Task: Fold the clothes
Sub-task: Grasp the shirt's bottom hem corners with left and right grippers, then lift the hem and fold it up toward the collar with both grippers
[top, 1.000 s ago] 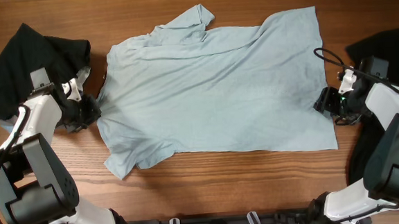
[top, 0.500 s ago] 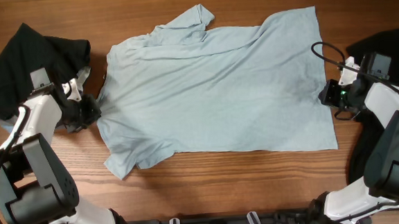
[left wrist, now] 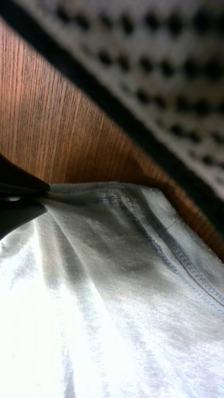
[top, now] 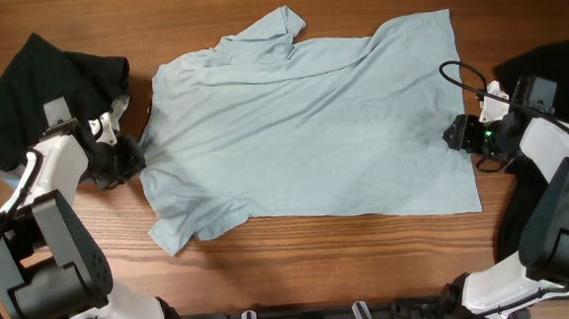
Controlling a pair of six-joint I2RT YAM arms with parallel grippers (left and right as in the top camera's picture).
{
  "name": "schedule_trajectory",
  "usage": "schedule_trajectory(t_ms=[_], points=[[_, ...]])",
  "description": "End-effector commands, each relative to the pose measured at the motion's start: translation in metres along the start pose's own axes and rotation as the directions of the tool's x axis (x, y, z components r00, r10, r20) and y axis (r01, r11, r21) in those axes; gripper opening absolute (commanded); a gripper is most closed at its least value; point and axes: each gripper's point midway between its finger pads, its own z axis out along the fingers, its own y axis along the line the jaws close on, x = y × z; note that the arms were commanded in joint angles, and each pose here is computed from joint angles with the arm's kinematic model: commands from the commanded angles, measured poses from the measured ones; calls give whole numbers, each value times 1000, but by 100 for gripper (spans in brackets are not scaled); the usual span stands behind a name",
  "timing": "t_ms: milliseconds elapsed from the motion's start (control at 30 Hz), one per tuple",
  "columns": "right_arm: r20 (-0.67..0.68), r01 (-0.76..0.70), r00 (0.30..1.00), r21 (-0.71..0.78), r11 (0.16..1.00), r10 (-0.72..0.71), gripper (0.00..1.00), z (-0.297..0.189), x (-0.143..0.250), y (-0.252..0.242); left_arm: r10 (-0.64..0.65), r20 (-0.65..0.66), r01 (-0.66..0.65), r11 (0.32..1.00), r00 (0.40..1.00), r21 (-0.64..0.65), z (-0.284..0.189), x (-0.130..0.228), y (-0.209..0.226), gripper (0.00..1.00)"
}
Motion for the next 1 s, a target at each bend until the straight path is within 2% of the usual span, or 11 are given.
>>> schedule_trajectory(t_ms=[0, 33, 133, 300, 467, 500, 533, 600, 667, 767, 967], points=[[-30, -10, 1000, -64, 998, 8, 40, 10, 8, 8, -20, 16, 20, 1000, 1000, 11, -7, -1, -1, 4], [-43, -19, 999, -77, 997, 16, 35, 13, 11, 10, -20, 16, 20, 1000, 1000, 11, -7, -1, -1, 4], [-87, -88, 993, -62, 994, 82, 5, 17, 20, 7, -20, 16, 20, 1000, 1000, 11, -7, -1, -1, 4], [-28, -140, 990, -67, 988, 139, 4, -19, -19, 15, -7, 43, 4, 999, 999, 54, -23, -6, -13, 4], [68, -99, 992, -66, 993, 104, 4, -112, -66, 41, 54, 284, -81, 993, 957, 87, -125, -34, -46, 4], [125, -77, 988, -66, 995, 85, 4, -141, -78, 50, 70, 390, -114, 990, 918, 89, -165, -40, -55, 4], [221, -49, 973, -57, 997, 60, 4, -193, -93, 63, 113, 575, -186, 980, 811, 70, -241, -41, -71, 4], [270, -39, 962, -52, 998, 51, 4, -220, -98, 68, 134, 663, -220, 974, 736, 47, -281, -37, -79, 4], [359, -39, 932, -41, 998, 51, 4, -268, -104, 75, 152, 778, -223, 975, 609, -15, -341, -25, -82, 4], [468, -63, 881, -29, 998, 69, 4, -323, -100, 81, 163, 860, -195, 978, 484, -76, -391, -4, -82, 4], [595, -158, 790, -39, 987, 150, 4, -390, -64, 92, 170, 929, -176, 977, 329, -117, -454, 34, -89, 4]])
